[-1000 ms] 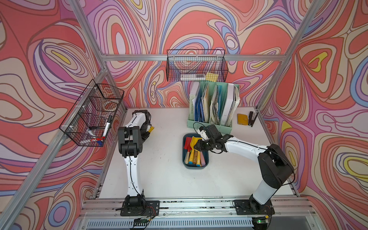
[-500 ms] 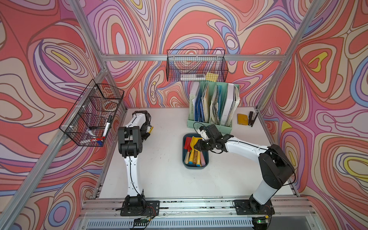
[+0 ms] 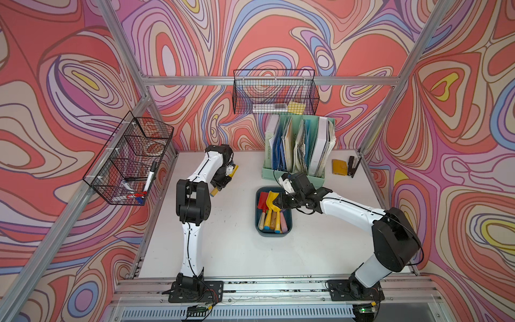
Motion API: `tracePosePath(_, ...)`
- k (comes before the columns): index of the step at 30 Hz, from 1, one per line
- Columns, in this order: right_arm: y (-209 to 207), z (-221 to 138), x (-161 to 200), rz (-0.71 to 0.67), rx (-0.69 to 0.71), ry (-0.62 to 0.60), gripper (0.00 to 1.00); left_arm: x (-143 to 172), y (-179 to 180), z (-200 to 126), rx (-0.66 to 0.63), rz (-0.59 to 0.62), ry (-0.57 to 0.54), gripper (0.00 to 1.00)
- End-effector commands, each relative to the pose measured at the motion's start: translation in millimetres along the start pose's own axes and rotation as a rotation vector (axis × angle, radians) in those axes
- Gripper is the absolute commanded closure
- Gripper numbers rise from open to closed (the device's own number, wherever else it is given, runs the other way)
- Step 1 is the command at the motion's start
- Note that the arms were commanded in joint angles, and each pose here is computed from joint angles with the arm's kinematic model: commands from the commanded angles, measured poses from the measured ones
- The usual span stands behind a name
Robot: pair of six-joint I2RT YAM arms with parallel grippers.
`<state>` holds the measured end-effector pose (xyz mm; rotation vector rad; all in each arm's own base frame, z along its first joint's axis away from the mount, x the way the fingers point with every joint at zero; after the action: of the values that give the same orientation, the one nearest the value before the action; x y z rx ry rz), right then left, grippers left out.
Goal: Put the shovel into the storage box
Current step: Pick up the shovel from the center of the board, then place the shovel in the storage box.
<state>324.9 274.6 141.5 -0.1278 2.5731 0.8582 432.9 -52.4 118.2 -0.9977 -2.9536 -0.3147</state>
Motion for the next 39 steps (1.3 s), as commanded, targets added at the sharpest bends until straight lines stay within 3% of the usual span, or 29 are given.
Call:
tracePosePath(1,3.6,-10.7,-6.3,0.018,-0.006,-0.042,0.82,2.7,-19.1,-45.4,0.026,-0.002,-0.065,1.0)
tracePosePath(8,21.9,-20.0,-28.0,0.089,-0.08,-0.133,0.82,-2.8,-72.6,-92.5,0.16,-0.031,-0.175,1.0)
tracePosePath(14,35.7,-36.0,-53.4,0.16,-0.134,-0.262,0.83,-3.4,-106.9,-113.4,0.237,-0.067,-0.226,1.0)
tracePosePath(25,64.4,-39.7,-80.3,0.212,-0.185,-0.349,0.84,-11.2,-150.8,-121.7,0.227,-0.099,-0.256,1.0)
tracePosePath(39,77.5,-30.2,-78.4,0.214,-0.176,-0.351,0.85,-15.3,-160.4,-111.1,0.201,-0.17,-0.215,1.0)
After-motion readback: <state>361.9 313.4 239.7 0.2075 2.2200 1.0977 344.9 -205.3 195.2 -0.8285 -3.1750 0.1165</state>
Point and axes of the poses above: each gripper's point midway between its finger pads, its own z axis out along the fingers, its own y axis along the line the jaws close on, x = y × z, the point moved 2 cm from there along -z, back along the fingers, and after that the axes turned 7 degrees about z, right-handed, at the moved point
